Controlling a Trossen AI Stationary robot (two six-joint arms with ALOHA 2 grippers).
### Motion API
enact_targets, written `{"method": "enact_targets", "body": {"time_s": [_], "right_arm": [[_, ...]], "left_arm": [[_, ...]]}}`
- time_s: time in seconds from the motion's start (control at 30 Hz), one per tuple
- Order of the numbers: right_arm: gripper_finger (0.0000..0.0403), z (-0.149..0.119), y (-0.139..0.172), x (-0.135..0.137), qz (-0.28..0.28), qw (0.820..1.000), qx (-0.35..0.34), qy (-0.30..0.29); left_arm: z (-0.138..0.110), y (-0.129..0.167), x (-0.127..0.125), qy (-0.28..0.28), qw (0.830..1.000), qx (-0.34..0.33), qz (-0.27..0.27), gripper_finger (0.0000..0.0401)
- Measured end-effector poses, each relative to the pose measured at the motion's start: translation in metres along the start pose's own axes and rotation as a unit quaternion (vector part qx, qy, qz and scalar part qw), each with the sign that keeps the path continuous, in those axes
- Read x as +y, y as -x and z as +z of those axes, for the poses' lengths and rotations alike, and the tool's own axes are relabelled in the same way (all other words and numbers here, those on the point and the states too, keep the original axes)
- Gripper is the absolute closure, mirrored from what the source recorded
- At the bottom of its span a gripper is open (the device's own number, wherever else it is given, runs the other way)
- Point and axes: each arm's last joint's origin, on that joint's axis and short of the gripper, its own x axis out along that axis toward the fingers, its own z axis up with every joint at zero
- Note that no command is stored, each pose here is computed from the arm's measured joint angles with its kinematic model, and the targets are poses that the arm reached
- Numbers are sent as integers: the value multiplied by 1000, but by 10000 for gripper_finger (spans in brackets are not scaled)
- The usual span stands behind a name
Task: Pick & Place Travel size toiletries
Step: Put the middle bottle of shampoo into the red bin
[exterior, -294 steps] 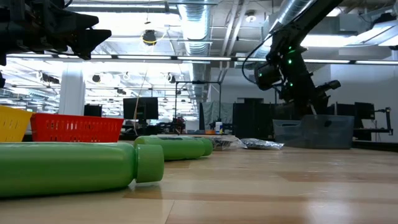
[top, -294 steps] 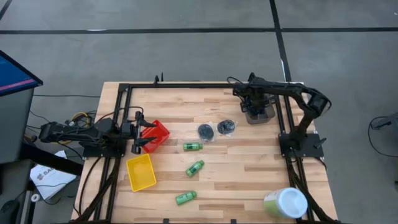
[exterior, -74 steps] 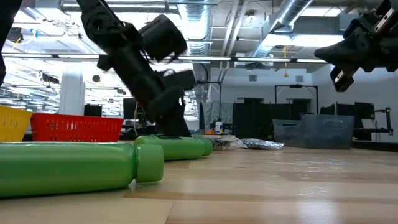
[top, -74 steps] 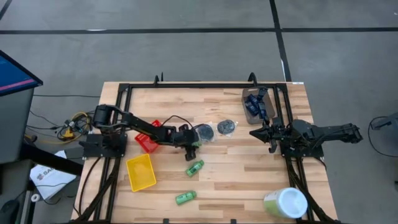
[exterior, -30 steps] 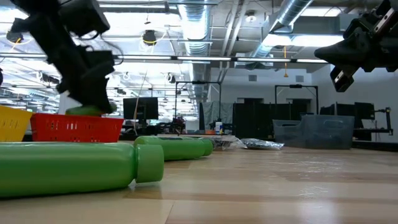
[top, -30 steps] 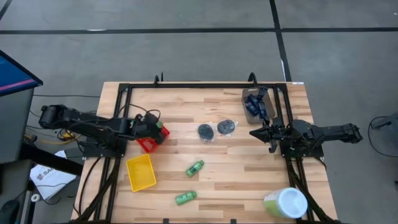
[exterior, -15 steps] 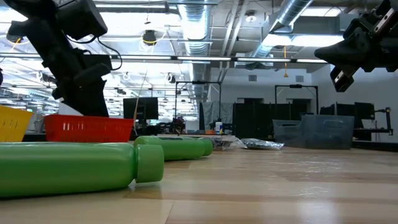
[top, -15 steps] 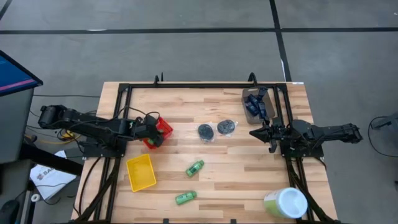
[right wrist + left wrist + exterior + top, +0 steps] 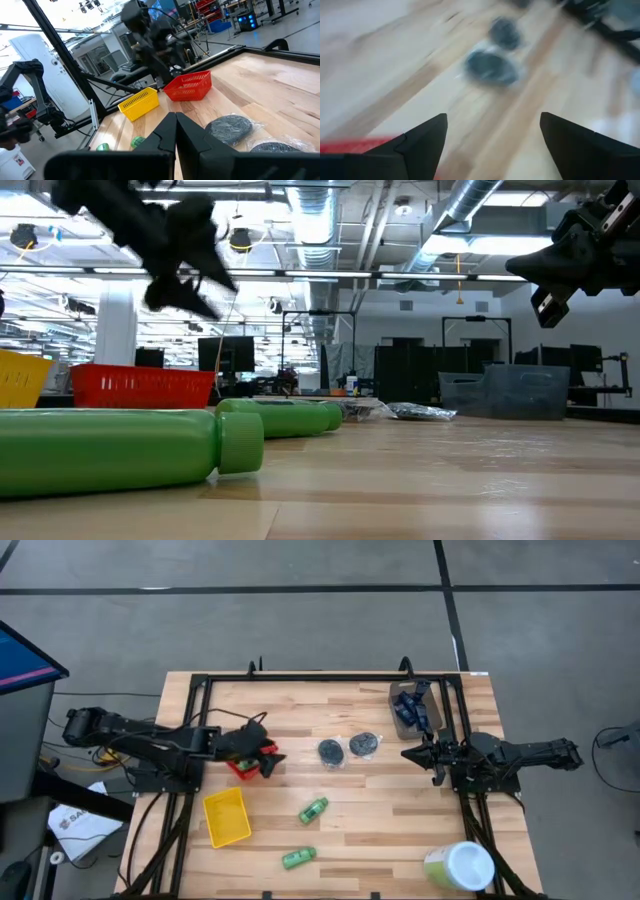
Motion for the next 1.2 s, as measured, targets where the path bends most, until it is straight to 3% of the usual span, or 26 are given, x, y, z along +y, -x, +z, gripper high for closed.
{"method": "enact_targets", "body": {"time_s": [0.23,0.53,0.8,0.97,1.2], "right_arm": [[403,0,0,0,0,1000,0,0],[403,0,0,0,0,1000,0,0],[403,0,0,0,0,1000,0,0],[403,0,0,0,0,1000,0,0],[403,0,0,0,0,1000,0,0]], "left_arm": [[24,-12,-49,-48,998,0,-34,88],[22,-53,-110,-72,996,35,-44,89],[0,-74,-138,-107,991,78,-2,89],[-18,-84,-154,-96,993,71,13,89],[-61,-104,-161,-69,994,71,56,89]]}}
